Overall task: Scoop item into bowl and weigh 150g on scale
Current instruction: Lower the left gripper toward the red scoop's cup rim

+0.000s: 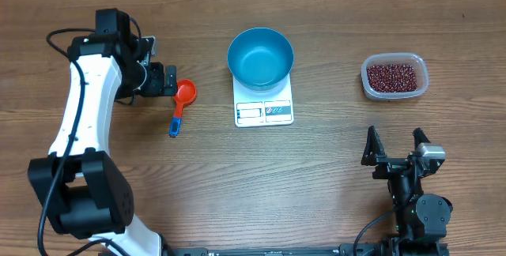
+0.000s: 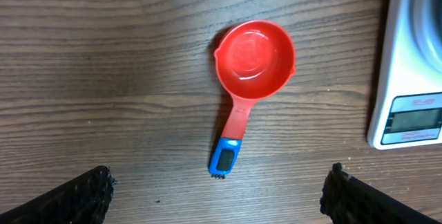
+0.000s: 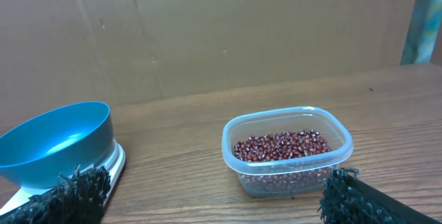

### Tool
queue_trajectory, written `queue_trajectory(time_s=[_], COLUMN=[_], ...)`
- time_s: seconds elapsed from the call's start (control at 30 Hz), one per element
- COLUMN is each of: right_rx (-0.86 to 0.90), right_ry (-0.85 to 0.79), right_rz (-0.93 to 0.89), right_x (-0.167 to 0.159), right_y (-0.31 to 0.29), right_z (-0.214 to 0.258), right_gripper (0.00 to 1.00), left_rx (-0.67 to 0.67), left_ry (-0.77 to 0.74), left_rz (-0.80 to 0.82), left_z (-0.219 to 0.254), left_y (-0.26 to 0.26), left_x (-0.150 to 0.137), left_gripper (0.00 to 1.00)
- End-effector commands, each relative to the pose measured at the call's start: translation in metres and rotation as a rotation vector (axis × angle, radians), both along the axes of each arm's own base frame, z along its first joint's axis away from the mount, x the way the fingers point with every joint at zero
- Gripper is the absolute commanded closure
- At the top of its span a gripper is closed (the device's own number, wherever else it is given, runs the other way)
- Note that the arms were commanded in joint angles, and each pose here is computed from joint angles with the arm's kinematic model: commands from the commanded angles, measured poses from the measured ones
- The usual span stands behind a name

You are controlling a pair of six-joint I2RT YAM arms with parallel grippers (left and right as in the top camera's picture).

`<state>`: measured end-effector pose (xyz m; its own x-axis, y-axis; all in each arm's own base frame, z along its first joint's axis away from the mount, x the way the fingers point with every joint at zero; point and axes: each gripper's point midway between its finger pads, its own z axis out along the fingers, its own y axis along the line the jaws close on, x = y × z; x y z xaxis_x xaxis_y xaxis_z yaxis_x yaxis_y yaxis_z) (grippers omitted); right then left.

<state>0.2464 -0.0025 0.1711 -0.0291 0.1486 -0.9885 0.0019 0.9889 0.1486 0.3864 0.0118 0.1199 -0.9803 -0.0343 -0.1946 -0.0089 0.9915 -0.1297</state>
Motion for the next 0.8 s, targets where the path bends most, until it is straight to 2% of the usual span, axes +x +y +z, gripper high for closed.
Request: queue_trajectory(time_s=[0.0, 0.77], right_rx=[0.004, 0.004], right_ry=[-0.005, -0.005], right_rz=[-0.004, -0.004], right_x=[0.0, 0.0], right_y=[0.0, 0.0], right_z=[-0.002, -0.002], right_gripper=[0.0, 0.0], left_rx=[0.027, 0.045], left_ry=[0.015, 0.061], left_rz=[0.006, 0.003], left_z=[-0.006, -0.05], left_y=[0.009, 0.012], left_x=[0.004, 0.021], left_gripper=[0.0, 0.01])
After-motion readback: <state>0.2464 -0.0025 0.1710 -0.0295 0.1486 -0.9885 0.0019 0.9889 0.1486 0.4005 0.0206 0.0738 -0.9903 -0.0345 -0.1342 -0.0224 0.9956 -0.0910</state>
